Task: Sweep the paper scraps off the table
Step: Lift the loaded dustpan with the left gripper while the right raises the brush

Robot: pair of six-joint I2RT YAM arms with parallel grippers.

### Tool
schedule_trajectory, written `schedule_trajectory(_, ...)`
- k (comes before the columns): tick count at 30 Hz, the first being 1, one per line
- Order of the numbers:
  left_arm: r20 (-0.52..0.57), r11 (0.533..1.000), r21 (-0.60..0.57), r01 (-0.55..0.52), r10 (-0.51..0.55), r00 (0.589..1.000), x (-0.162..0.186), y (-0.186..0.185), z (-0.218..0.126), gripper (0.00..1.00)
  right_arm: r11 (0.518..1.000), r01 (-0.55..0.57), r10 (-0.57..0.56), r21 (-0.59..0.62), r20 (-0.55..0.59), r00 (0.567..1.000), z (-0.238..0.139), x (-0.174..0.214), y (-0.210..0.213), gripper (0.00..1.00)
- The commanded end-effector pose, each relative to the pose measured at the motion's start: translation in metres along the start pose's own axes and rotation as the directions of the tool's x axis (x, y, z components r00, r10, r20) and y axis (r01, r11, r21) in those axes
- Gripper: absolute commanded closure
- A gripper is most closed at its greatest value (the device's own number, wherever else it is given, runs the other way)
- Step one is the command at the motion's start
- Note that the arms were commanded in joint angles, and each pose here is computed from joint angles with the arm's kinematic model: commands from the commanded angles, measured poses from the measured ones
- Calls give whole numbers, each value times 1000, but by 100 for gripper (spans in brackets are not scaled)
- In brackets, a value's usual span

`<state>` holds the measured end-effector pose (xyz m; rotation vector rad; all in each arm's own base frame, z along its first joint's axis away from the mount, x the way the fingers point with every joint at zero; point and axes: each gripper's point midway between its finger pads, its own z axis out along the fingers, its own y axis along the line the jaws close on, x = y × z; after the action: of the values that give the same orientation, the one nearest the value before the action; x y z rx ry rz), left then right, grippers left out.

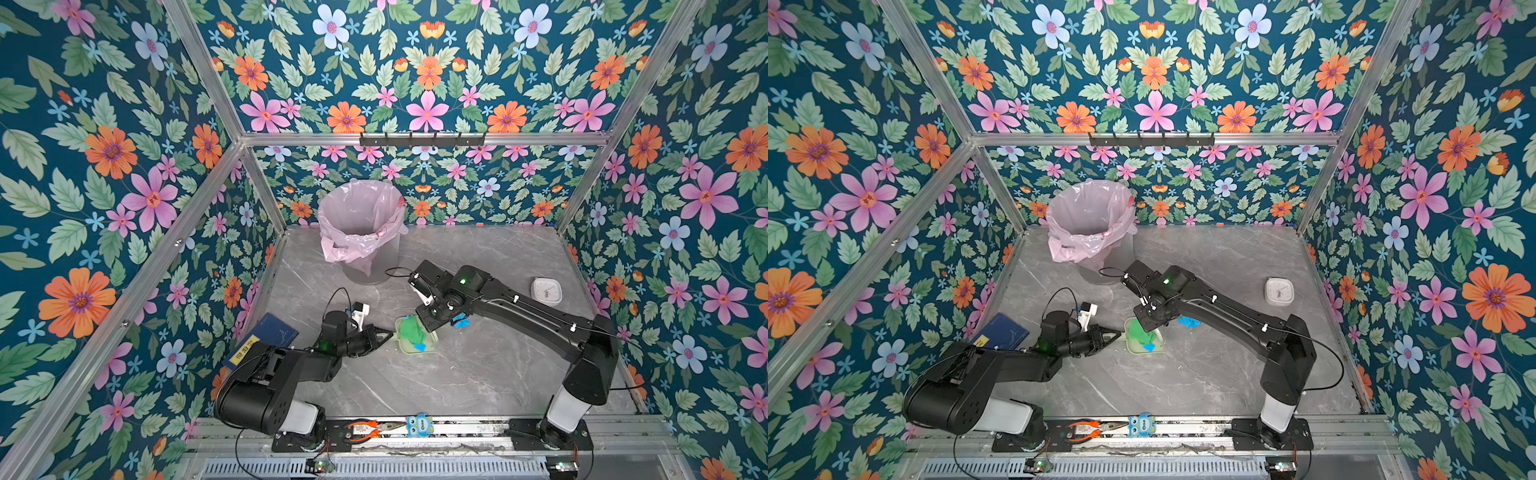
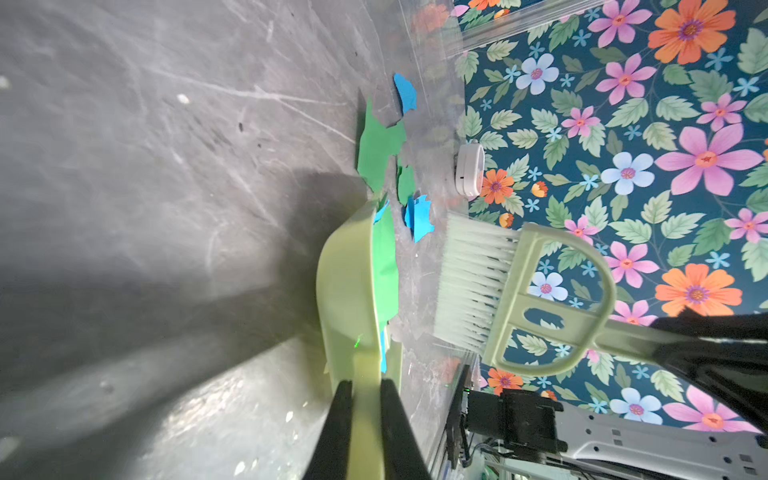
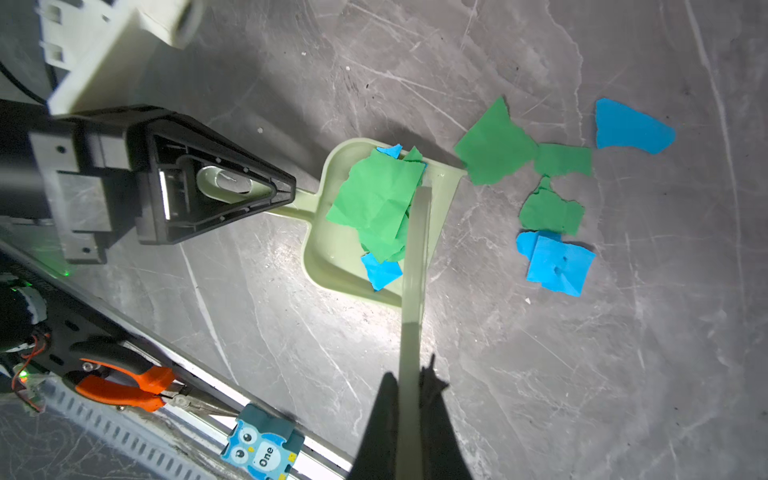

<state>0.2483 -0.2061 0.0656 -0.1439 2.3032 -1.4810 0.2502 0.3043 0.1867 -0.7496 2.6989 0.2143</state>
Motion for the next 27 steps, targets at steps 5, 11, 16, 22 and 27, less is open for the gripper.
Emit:
schedule_trajectory(5,35,981,193,-25,18,999,-14,-40,-1,100,996,-94,93,3,104,990,-38,-12,-29,100)
schedule_trajectory(11,50,952,305,9,-25,998,-24,-66,-6,100,984,-180,175,13,185,967,-65,-15,-62,100)
schedule_trajectory(16,59,943,331,35,-58,997,-37,-82,-8,100,966,-255,239,40,240,941,-82,-12,-92,100)
schedule_trajectory(22,95,974,225,-19,-2,995,-59,-99,-10,100,945,-325,301,32,295,907,-96,-7,-115,100)
schedule_trajectory(27,115,974,208,-86,63,991,-79,-136,-18,100,939,-342,317,28,315,895,-100,-6,-121,100)
